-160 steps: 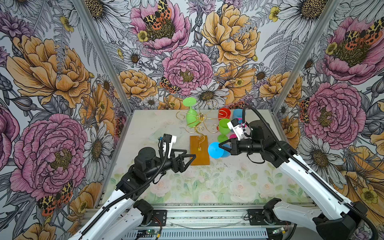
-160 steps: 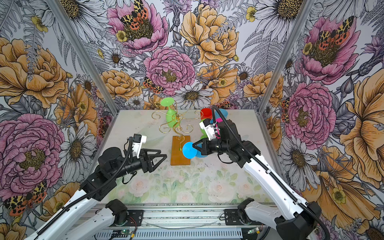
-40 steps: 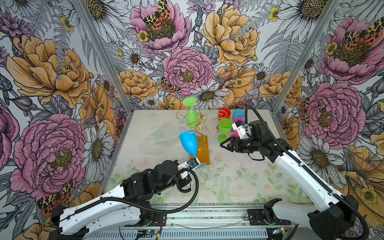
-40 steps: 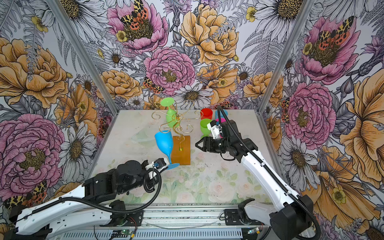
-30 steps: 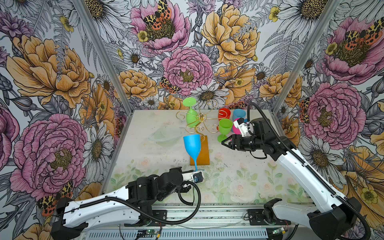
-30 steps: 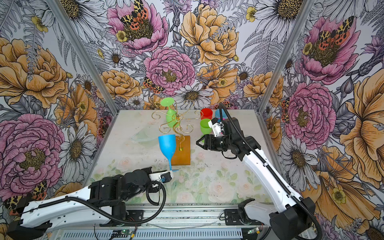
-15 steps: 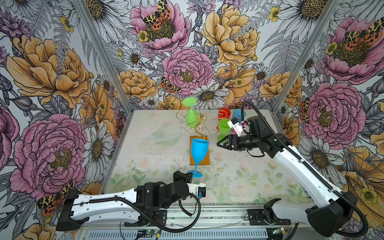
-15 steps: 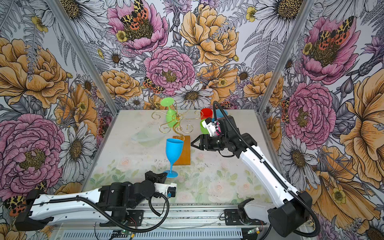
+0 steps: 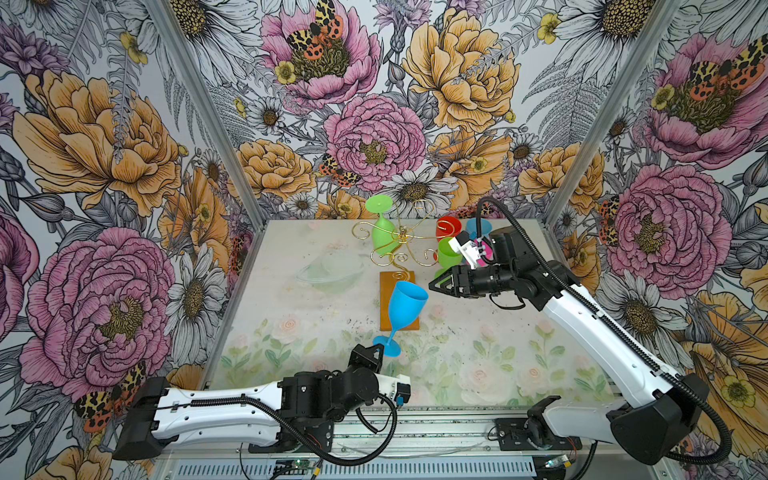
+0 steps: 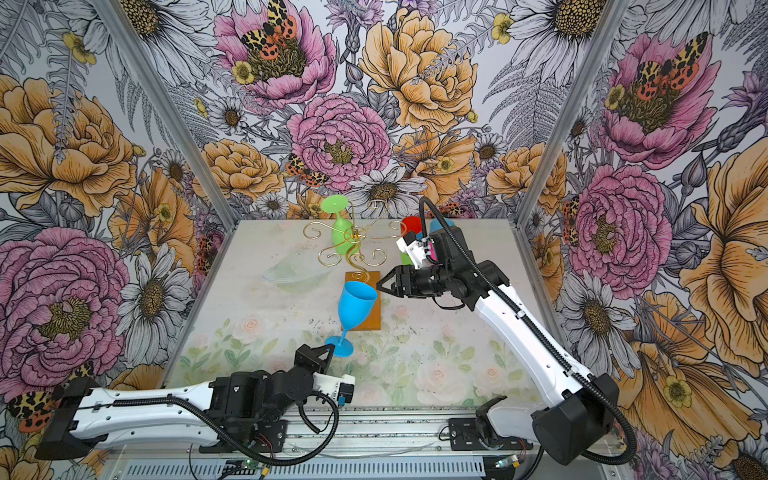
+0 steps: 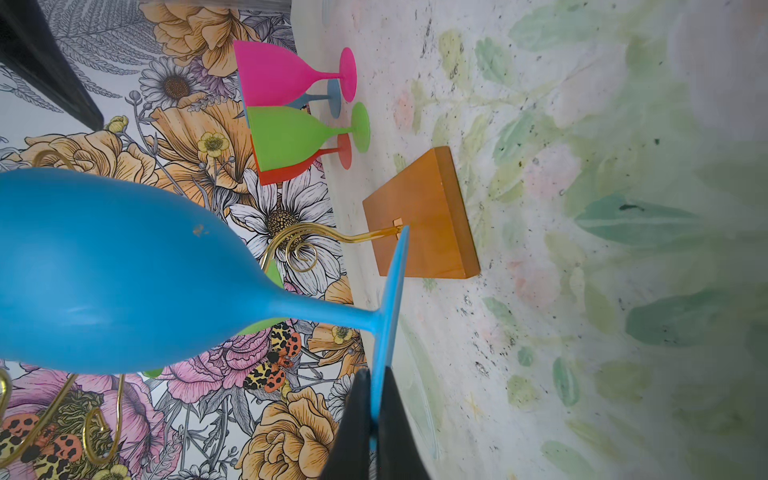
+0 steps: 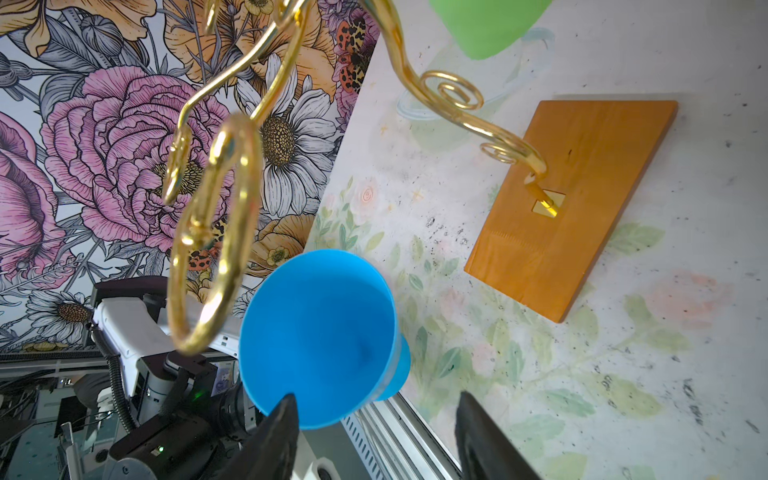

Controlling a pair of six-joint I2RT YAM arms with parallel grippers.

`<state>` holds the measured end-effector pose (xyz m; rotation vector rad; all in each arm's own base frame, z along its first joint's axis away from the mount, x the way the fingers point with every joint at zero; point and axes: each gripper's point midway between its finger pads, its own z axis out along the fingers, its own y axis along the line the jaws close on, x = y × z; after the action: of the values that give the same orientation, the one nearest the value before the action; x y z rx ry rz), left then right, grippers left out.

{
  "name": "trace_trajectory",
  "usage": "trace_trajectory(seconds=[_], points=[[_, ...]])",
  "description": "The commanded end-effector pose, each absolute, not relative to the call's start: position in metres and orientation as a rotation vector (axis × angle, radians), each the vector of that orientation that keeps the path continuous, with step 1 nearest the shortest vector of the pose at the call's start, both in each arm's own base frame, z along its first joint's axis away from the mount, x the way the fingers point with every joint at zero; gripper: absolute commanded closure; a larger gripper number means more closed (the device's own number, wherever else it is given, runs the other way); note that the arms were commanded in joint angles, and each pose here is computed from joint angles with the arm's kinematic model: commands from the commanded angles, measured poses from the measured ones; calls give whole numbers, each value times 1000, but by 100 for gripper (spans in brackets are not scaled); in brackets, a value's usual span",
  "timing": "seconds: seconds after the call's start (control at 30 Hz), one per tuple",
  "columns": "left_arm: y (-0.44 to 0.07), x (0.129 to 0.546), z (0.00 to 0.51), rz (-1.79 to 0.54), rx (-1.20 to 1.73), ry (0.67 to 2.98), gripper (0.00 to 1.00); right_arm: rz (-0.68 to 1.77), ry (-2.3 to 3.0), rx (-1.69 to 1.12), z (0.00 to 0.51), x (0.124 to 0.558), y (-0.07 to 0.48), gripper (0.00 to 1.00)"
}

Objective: Take the wine glass off the wine glass rack
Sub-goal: 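Hold the blue glass by its foot while the right gripper grasps its rim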

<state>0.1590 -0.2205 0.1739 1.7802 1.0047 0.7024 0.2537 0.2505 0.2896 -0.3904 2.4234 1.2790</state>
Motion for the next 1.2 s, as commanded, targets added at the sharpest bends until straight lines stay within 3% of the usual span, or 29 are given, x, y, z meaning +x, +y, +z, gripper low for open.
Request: trace_trajectory(seconds=[0.0, 0.47, 1.17], points=[[-224, 165, 188, 795, 1717, 921, 100, 1293, 2390, -446, 298, 254, 257, 41], [-231, 169, 194, 844, 1678, 885, 100, 1308, 2436, -465, 281, 247, 261, 51], [-232, 170, 193, 878, 1700, 866, 100, 1312, 2468, -478, 268, 241, 260, 82]])
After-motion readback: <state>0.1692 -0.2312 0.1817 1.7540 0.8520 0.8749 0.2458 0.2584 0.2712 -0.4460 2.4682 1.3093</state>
